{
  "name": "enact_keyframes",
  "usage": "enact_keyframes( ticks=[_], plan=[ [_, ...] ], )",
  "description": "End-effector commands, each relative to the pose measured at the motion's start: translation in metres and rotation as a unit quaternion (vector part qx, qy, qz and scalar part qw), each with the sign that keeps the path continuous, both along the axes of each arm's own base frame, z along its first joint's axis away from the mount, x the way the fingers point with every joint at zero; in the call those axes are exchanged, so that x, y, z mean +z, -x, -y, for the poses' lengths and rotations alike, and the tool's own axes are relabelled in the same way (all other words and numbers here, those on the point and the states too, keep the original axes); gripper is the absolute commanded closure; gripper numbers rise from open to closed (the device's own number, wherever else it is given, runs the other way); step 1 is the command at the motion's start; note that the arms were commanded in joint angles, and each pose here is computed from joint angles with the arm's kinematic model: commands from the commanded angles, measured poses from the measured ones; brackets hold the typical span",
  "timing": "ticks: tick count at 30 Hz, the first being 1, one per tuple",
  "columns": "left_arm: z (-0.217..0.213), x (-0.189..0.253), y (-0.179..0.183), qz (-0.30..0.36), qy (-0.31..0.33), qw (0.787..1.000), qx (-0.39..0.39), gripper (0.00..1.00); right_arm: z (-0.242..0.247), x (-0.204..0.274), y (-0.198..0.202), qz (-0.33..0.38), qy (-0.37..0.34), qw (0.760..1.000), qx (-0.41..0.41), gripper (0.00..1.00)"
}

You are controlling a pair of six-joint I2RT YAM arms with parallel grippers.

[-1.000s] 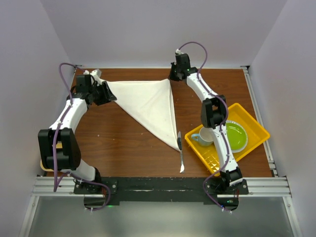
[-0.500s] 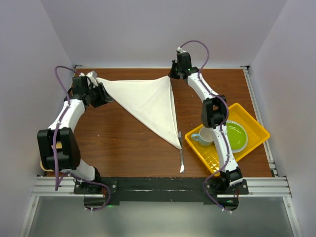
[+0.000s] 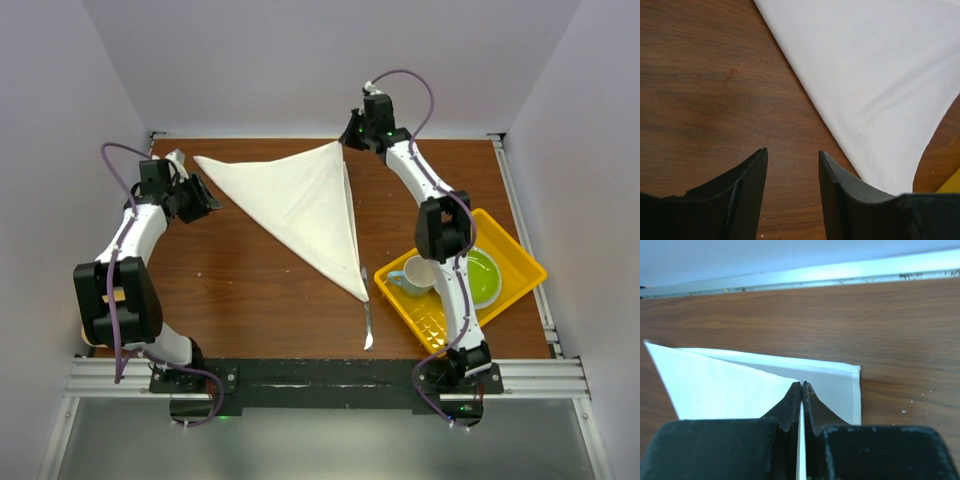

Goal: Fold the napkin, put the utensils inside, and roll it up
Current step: Fold the napkin

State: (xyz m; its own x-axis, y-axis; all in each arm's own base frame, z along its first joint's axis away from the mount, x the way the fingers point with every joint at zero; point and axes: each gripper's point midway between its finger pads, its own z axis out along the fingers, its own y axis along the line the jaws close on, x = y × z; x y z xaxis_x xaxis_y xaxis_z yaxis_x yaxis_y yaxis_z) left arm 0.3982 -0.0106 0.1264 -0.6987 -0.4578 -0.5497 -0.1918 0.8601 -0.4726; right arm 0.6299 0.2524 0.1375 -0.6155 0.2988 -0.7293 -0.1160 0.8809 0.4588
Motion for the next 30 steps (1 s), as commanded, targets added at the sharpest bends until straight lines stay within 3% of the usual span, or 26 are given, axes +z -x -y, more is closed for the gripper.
enact_keyframes(
  ticks=[1,17,20,24,27,28,30],
  plan=[
    [-0.005,0.013,-0.006,0.026,0.008,0.999,0.016,0.5,0.003,0.081,-0.004,0.076,-0.033,0.997,-0.003,1.0],
    [-0.005,0.013,-0.001,0.023,0.009,1.0,0.019,0.5,0.002,0.039,-0.027,0.064,-0.045,0.997,-0.006,1.0],
    [-0.003,0.013,-0.003,0.025,0.015,0.999,0.018,0.5,0.008,0.03,-0.03,0.059,-0.04,0.997,-0.015,0.96],
    [0.0,0.023,-0.016,0.054,0.029,0.998,0.009,0.5,0.018,0.015,-0.035,0.049,-0.034,0.998,-0.028,0.76],
    [0.004,0.037,-0.035,0.094,0.046,0.995,0.0,0.5,0.028,0.008,-0.04,0.043,-0.021,0.998,-0.043,0.48],
    [0.006,0.038,-0.042,0.102,0.052,0.993,0.0,0.5,0.034,0.004,-0.037,0.026,-0.011,0.998,-0.048,0.34],
    [0.005,0.047,-0.06,0.137,0.065,0.988,0.006,0.5,0.04,0.019,-0.034,0.026,-0.003,0.998,-0.058,0.21]
  ],
)
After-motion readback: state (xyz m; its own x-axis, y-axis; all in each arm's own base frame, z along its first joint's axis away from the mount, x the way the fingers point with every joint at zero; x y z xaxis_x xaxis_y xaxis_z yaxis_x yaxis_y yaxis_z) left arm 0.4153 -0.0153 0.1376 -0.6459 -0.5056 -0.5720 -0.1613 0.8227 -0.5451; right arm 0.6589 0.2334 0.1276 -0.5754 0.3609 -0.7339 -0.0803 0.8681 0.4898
